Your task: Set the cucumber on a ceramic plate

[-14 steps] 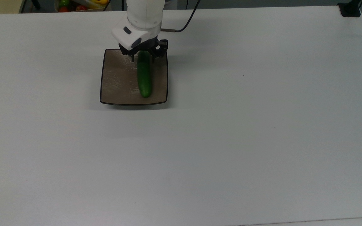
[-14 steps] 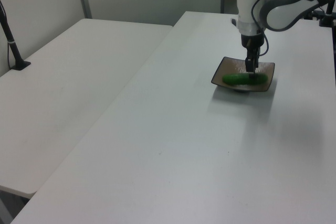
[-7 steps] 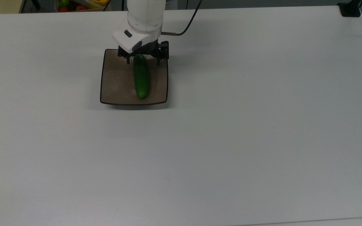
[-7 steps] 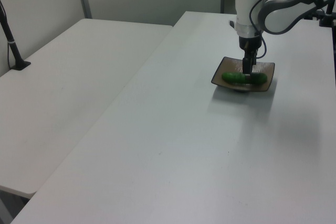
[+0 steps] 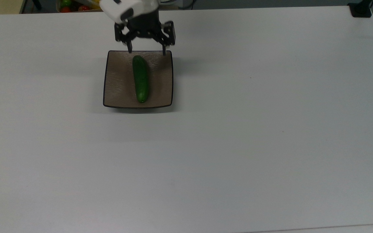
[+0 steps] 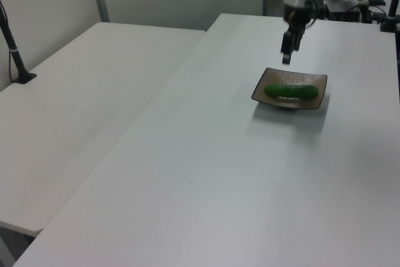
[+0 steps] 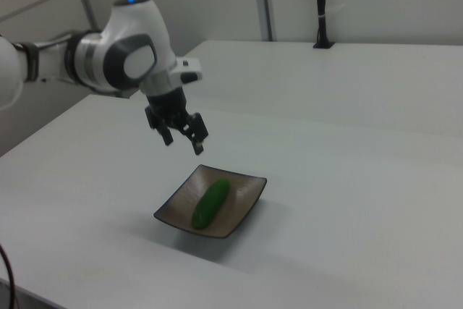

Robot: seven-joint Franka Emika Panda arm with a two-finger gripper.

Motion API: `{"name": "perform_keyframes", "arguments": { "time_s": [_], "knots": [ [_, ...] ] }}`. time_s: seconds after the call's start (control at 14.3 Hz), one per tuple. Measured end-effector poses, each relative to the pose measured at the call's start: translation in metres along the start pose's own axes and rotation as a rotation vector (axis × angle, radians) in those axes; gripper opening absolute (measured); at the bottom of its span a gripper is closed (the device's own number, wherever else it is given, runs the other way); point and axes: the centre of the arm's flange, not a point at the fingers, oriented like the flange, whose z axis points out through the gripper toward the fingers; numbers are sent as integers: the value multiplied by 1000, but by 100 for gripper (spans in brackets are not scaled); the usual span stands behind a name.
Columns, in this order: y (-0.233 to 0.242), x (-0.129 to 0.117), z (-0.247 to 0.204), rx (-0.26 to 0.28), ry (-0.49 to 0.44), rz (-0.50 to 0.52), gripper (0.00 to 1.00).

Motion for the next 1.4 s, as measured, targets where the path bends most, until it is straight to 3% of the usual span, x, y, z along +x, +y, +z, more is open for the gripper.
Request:
{"name": "perform_keyframes", "arguments": {
  "time_s": [0.35, 1.4],
  "knots": [
    [25, -4, -71, 40, -2, 55, 100],
    [3, -4, -81, 31, -16, 19, 100]
  ]
}}
